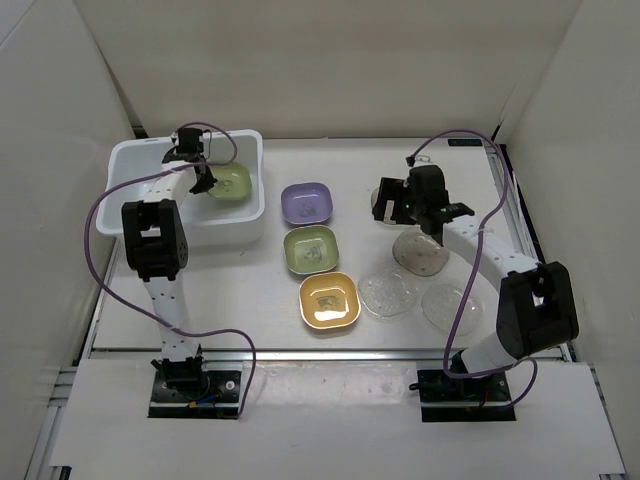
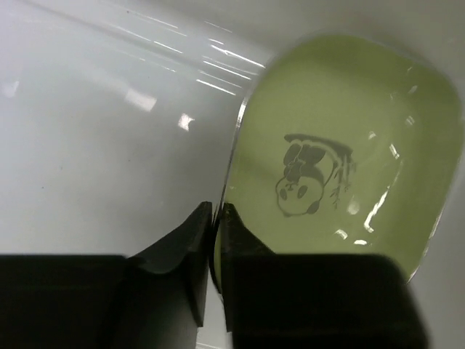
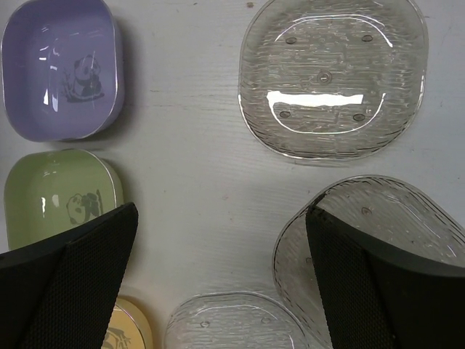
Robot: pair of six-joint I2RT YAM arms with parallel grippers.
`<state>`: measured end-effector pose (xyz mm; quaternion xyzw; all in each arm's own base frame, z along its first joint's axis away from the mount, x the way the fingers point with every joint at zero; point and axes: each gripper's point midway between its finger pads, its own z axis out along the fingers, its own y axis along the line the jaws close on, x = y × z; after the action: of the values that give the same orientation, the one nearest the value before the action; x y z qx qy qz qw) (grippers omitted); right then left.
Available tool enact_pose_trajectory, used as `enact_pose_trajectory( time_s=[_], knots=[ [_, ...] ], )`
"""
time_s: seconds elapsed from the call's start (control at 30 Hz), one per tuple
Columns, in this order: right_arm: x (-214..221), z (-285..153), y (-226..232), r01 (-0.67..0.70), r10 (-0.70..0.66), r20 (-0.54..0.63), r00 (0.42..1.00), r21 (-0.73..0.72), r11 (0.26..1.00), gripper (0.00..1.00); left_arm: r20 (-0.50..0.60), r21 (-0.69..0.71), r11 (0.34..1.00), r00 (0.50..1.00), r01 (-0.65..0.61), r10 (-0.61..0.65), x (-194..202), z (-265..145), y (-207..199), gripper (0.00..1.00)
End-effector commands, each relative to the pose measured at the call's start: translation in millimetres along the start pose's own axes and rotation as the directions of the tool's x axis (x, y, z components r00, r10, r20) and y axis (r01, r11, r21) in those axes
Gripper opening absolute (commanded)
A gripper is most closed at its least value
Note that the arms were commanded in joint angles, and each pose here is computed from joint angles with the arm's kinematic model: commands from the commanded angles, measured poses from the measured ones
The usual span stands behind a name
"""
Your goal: Place the plates into the plastic bin on the countertop
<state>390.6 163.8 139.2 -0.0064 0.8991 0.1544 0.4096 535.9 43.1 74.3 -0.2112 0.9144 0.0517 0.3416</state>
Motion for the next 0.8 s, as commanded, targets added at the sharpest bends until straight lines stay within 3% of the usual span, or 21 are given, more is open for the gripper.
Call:
enact_pose_trajectory(
  time_s=[0.0, 0.03, 0.1, 0.13, 0.2, 0.27, 0.43, 0.47, 0.53, 0.63, 0.77],
  knots=[
    [-16, -2, 10, 0.042, -0.041, 0.035, 0.999, -0.031, 0.999, 0.99, 0.057, 0.029, 1.0, 0.998, 0.007, -0.008, -37, -19, -10, 0.25],
    [-14, -1, 11, 0.059, -0.058, 0.029, 0.998, -0.027, 0.998, 0.99, 0.045, 0.02, 1.0, 0.999, 0.011, -0.011, -36, -19, -8, 0.29],
    [-11, -3, 7, 0.07, -0.07, 0.026, 0.997, 0.005, 0.998, 0.99, 0.049, 0.015, 1.0, 0.999, 0.018, -0.018, -39, -25, -7, 0.46],
    [-10, -2, 3, 0.068, -0.069, 0.021, 0.997, 0.021, 0.997, 0.99, 0.051, 0.015, 1.0, 0.999, 0.017, -0.018, -40, -29, -7, 0.62],
    [-12, -5, 1, 0.069, -0.07, 0.033, 0.997, 0.038, 0.997, 0.99, 0.093, 0.024, 0.999, 0.995, 0.023, -0.025, -53, -46, -8, 0.74],
    [-13, -8, 0, 0.065, -0.066, 0.025, 0.998, 0.046, 0.997, 0.99, 0.141, 0.032, 0.999, 0.989, 0.04, -0.044, -70, -70, -3, 0.99],
    [-14, -14, -4, 0.025, -0.026, 0.014, 1.0, 0.077, 0.997, 0.99, 0.261, 0.091, 0.995, 0.964, 0.032, -0.054, -96, -147, -10, 0.99],
    [-12, -16, -7, 0.012, -0.013, 0.012, 1.0, 0.095, 0.995, 0.99, 0.27, 0.134, 0.991, 0.963, -0.017, -0.02, -86, -164, -38, 0.99],
    [-13, -22, -13, -0.022, 0.019, 0.024, 1.0, 0.115, 0.993, 0.99, 0.309, 0.182, 0.982, 0.951, -0.043, -0.016, -82, -203, -52, 0.99],
    [-6, -29, -25, -0.058, 0.056, 0.018, 0.998, 0.143, 0.988, 0.99, 0.306, 0.258, 0.961, 0.952, -0.094, 0.01, -40, -241, -87, 0.99],
    [7, -39, -49, -0.128, 0.133, -0.007, 0.991, 0.221, 0.967, 0.99, 0.198, 0.336, 0.927, 0.975, -0.165, 0.101, 62, -256, -115, 0.99]
  ],
)
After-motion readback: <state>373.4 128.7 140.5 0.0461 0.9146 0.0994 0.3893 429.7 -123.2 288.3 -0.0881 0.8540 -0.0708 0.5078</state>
